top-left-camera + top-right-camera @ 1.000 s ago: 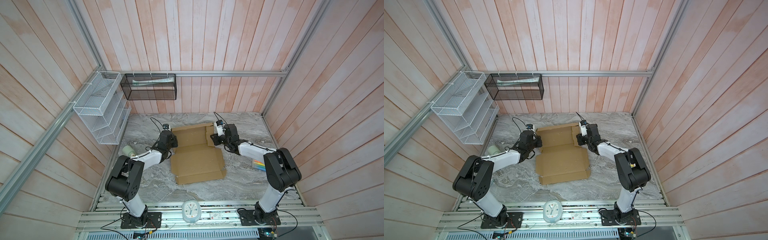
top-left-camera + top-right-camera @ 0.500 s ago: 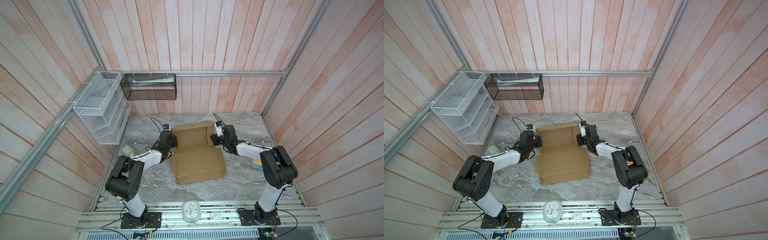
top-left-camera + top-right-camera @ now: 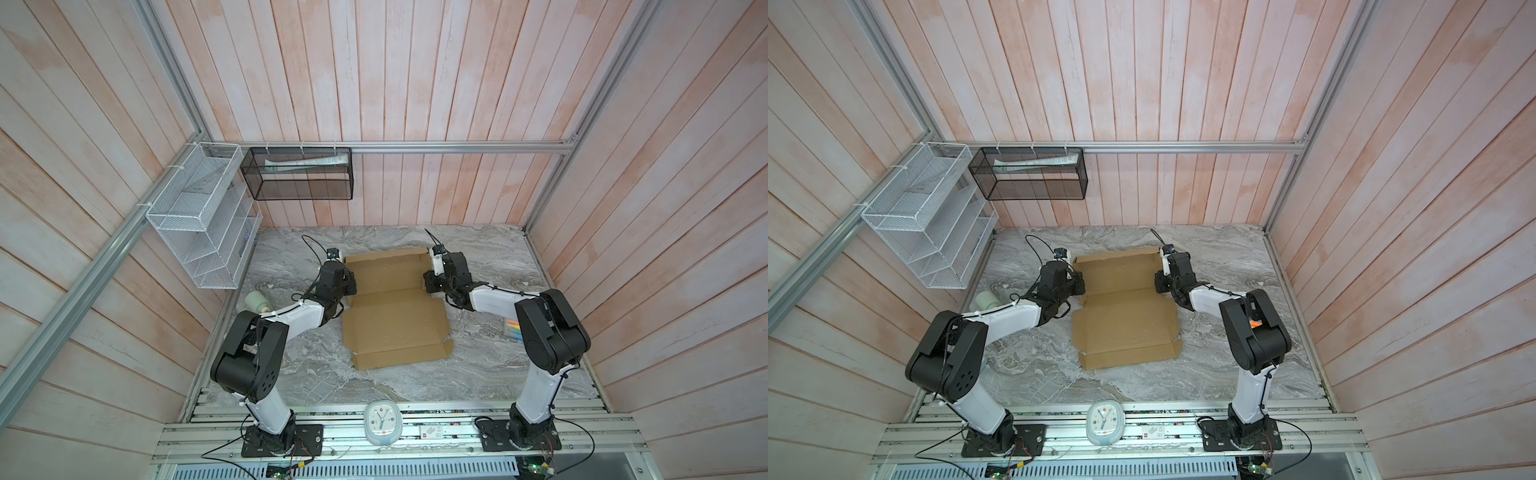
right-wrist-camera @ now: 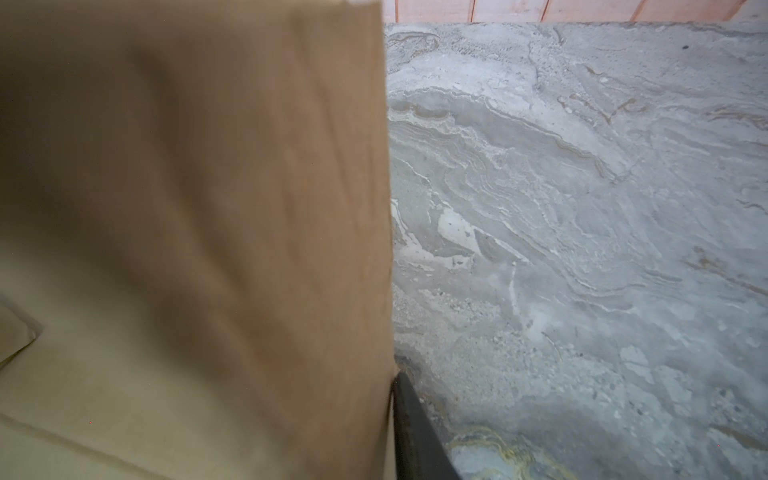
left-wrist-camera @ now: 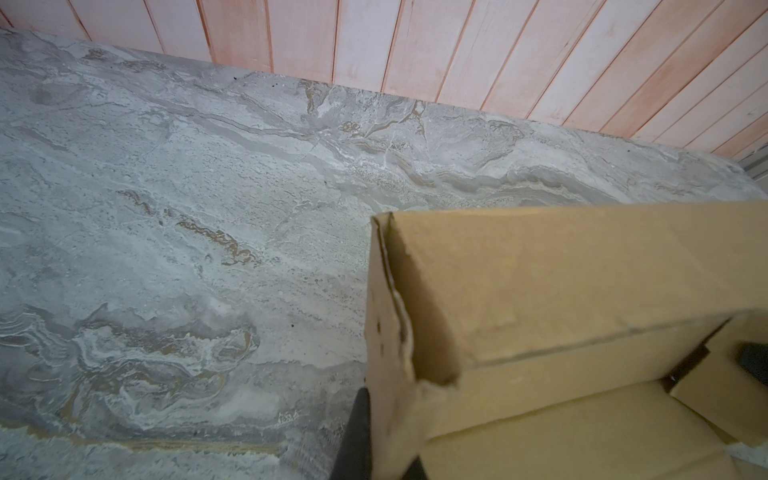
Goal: Fold the paper box
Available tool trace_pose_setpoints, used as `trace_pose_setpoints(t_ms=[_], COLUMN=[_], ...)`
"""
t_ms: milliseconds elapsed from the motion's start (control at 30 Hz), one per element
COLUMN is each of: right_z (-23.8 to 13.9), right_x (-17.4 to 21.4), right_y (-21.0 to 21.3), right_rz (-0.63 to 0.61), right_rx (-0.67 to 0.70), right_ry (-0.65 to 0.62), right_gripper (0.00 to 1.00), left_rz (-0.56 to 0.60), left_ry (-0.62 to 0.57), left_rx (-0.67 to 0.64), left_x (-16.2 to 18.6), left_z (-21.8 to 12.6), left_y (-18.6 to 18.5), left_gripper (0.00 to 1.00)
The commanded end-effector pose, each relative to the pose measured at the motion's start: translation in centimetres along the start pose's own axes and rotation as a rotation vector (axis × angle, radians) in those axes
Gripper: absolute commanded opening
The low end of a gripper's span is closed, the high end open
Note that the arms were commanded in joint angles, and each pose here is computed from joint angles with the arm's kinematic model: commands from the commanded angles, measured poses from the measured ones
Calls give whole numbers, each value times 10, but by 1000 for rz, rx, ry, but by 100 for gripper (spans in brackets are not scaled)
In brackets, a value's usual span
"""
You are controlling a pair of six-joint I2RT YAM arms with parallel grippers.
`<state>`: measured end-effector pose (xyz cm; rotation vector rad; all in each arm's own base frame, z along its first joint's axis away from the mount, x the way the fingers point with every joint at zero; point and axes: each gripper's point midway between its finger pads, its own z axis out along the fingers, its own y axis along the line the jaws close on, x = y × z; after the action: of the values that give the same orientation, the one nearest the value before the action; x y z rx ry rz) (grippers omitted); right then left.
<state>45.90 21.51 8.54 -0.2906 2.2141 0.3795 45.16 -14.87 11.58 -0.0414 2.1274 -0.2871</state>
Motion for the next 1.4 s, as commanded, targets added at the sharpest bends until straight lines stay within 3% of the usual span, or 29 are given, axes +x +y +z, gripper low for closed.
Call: trace_pose_setpoints(t_ms=[0, 1367], right_z=[6, 19], right_x=[5, 20], right_y=[-7, -18], right_rz=[9, -50], right_rx=[54, 258], right_ry=[29, 100], right_gripper=[23, 14], left_rz=[-15, -10], left_ry=[-32, -28], left_rx=[48, 7], left_x=[-12, -10], left_z=[-3, -1], left_y=[-12, -5], left_gripper=[0, 0])
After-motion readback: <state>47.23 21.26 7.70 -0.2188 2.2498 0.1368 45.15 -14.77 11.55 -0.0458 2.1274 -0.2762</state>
